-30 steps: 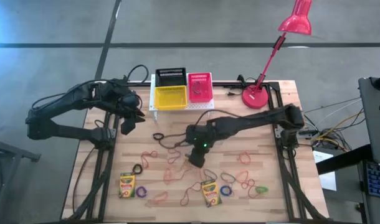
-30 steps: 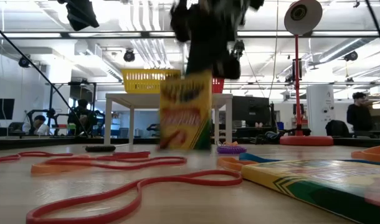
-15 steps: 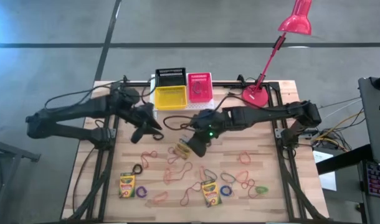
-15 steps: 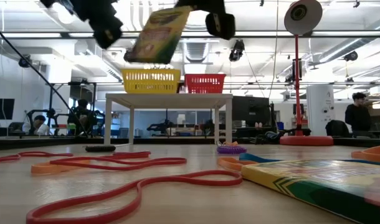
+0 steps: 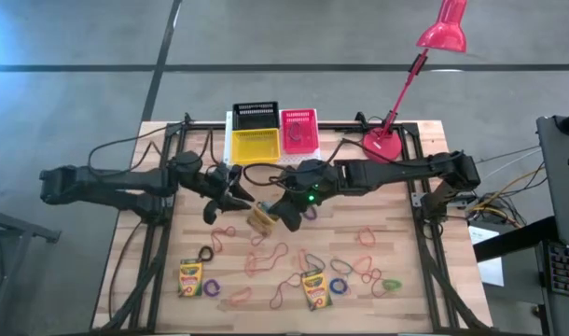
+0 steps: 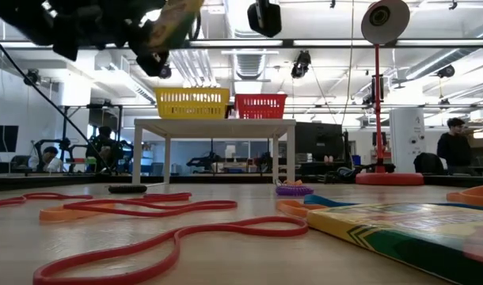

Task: Pick & Place Office Desk Supplies
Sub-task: Put the yellow crayon box into the yellow basket on the shelf

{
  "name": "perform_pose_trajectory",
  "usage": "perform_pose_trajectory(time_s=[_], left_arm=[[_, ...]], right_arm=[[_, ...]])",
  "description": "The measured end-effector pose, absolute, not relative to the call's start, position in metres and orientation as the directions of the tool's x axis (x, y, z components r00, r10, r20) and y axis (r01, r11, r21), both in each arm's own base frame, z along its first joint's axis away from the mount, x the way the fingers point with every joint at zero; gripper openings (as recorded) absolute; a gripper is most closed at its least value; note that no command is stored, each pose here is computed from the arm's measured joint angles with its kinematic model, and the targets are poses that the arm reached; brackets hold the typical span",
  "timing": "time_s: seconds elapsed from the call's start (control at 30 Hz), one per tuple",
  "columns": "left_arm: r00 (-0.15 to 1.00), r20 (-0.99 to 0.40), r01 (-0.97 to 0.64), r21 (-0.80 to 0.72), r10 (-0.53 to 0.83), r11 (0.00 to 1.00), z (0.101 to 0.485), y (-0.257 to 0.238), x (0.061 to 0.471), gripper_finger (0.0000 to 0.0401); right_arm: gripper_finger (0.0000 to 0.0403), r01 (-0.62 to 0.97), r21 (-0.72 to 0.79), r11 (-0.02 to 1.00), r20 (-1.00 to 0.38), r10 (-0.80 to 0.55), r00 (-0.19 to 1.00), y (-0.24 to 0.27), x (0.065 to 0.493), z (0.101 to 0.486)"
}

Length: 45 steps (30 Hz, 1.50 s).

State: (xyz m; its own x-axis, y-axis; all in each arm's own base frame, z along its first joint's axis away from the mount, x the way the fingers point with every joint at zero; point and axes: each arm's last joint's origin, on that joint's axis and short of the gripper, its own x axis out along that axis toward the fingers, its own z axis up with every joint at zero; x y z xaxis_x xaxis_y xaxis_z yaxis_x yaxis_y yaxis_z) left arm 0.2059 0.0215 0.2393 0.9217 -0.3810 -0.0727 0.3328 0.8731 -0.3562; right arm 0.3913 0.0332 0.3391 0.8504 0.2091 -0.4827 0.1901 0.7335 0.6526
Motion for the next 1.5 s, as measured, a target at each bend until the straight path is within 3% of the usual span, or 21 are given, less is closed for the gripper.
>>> perform_pose_trajectory(time_s=[0.2,0.5,0.63,0.77,1.03,1.2,1.33,1.5], left_arm=[[0.917,-0.061,0.351,-0.343,-0.393,0.872,0.233,0.018,0.204,0.0158],[0.934,-0.102,0.286,-0.366,-0.343,0.886,0.223,0.019,0.212,0.0259],[0.922,-0.074,0.334,-0.339,-0.379,0.88,0.221,0.011,0.219,0.0272],[0.927,-0.077,0.322,-0.337,-0.367,0.885,0.217,0.009,0.224,0.0227],[0.909,-0.082,0.356,-0.361,-0.409,0.862,0.217,0.007,0.223,0.0033],[0.881,-0.154,0.342,-0.447,-0.448,0.827,0.214,0.006,0.216,0.0034],[0.832,-0.284,0.282,-0.523,-0.476,0.804,0.206,0.004,0.203,0.0051],[0.768,-0.413,0.22,-0.547,-0.489,0.808,0.21,0.002,0.193,0.0039]], right_arm=[[0.0008,0.179,0.651,0.738,-0.466,0.202,0.861,0.033,0.392,0.346],[0.0008,0.183,0.645,0.742,-0.464,0.191,0.865,0.032,0.392,0.346],[0.0008,0.186,0.644,0.742,-0.466,0.187,0.865,0.031,0.392,0.346],[0.0008,0.186,0.645,0.742,-0.465,0.187,0.866,0.03,0.392,0.346],[0.0009,0.194,0.641,0.742,-0.478,0.188,0.858,0.031,0.392,0.345],[0.0036,0.26,0.639,0.724,-0.575,0.226,0.786,0.031,0.385,0.335],[0.0089,0.348,0.62,0.703,-0.671,0.244,0.7,0.032,0.379,0.322],[0.0157,0.364,0.606,0.707,-0.691,0.241,0.682,0.033,0.383,0.31]])
